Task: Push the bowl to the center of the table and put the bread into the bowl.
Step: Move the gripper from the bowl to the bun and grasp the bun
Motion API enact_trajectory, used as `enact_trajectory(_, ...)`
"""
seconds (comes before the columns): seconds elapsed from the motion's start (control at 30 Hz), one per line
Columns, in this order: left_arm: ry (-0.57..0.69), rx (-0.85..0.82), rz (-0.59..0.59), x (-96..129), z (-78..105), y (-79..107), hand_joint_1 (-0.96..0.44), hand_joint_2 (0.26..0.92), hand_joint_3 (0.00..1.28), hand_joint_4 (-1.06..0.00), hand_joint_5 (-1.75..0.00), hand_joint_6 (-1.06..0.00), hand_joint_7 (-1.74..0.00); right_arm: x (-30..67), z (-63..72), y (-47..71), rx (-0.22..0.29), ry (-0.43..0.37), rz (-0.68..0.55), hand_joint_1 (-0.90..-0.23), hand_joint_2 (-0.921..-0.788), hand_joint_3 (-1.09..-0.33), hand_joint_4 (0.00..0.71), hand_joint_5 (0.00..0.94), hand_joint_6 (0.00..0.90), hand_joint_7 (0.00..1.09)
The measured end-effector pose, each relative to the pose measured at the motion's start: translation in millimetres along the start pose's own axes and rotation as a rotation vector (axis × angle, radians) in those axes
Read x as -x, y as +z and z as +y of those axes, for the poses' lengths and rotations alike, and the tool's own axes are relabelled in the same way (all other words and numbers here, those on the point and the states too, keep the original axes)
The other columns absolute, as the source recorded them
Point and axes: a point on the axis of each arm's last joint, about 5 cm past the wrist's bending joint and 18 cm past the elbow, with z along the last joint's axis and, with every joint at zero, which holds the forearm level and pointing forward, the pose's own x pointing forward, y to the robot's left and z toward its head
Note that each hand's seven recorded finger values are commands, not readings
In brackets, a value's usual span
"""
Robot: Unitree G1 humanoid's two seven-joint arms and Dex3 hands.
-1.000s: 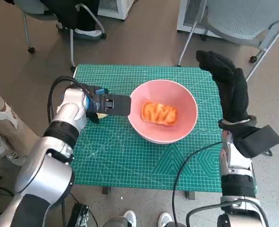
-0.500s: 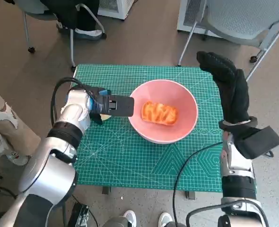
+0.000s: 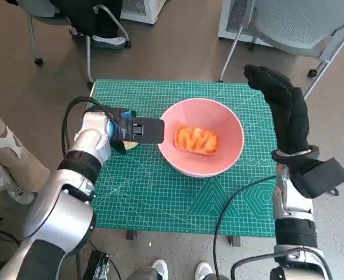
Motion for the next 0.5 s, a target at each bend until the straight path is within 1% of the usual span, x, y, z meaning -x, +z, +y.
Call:
enact_trajectory(0.07, 0.005, 0.0, 0.0, 0.0, -0.1, 0.0, -0.2, 0.736, 0.0, -0.2, -1.15, -0.21, -0.01, 0.0, -0.2, 0.0, 0.001, 0.0, 0.0, -0.709, -0.921, -0.839, 0.143, 0.0, -0.001, 0.44)
enact_trajectory(0.1, 0.01, 0.0, 0.0, 0.0, -0.1, -0.1, -0.19, 0.738, 0.01, -0.2, -1.22, -0.22, -0.01, 0.0, -0.2, 0.1, 0.001, 0.0, 0.0, -0.709, -0.921, -0.839, 0.143, 0.0, -0.001, 0.44)
enact_trajectory(0.13, 0.014, 0.0, 0.001, 0.0, -0.1, -0.1, -0.14, 0.747, 0.01, -0.25, -1.36, -0.3, -0.03, 0.0, -0.3, 0.1, 0.001, 0.0, 0.0, -0.709, -0.921, -0.839, 0.143, 0.0, -0.001, 0.44)
enact_trajectory(0.17, 0.02, 0.0, 0.001, -0.1, -0.1, -0.1, -0.11, 0.753, 0.01, -0.29, -1.44, -0.35, -0.05, 0.1, -0.3, 0.1, 0.001, 0.0, 0.0, -0.709, -0.921, -0.839, 0.143, 0.0, -0.001, 0.44)
enact_trajectory(0.2, 0.028, 0.002, 0.003, 0.0, -0.1, -0.1, -0.01, 0.73, 0.11, -0.39, -1.4, -0.43, -0.09, 0.1, -0.3, 0.1, 0.001, 0.0, 0.0, -0.709, -0.921, -0.839, 0.143, 0.0, -0.001, 0.44)
enact_trajectory(0.23, 0.038, 0.003, 0.005, -0.1, -0.2, -0.1, 0.14, 0.689, 0.25, -0.55, -1.31, -0.55, -0.15, 0.1, -0.3, 0.1, 0.001, 0.0, -0.001, -0.709, -0.921, -0.838, 0.143, 0.0, -0.001, 0.44)
enact_trajectory(0.27, 0.049, 0.005, 0.007, -0.1, -0.2, -0.1, 0.24, 0.654, 0.37, -0.64, -1.26, -0.61, -0.3, 0.1, -0.3, 0.1, 0.001, 0.0, -0.001, -0.709, -0.921, -0.838, 0.143, 0.0, -0.001, 0.44)
enact_trajectory(0.37, 0.099, 0.008, 0.013, -0.2, -0.5, 0.0, 0.36, 0.616, 0.51, -0.74, -1.24, -0.63, -0.56, 0.1, -0.3, 0.1, 0.002, 0.0, -0.001, -0.708, -0.921, -0.838, 0.143, 0.0, -0.001, 0.44)
enact_trajectory(0.43, 0.143, 0.007, 0.015, -0.4, -1.3, 0.2, 0.38, 0.616, 0.54, -0.75, -1.24, -0.6, -0.61, 0.1, -0.4, 0.1, 0.002, 0.0, -0.001, -0.708, -0.921, -0.838, 0.144, 0.0, -0.001, 0.44)
enact_trajectory(0.5, 0.177, 0.004, 0.016, -0.8, -2.4, 0.3, 0.39, 0.634, 0.54, -0.74, -1.26, -0.57, -0.59, 0.1, -0.4, 0.1, 0.002, 0.0, -0.002, -0.708, -0.921, -0.838, 0.144, 0.0, -0.001, 0.44)
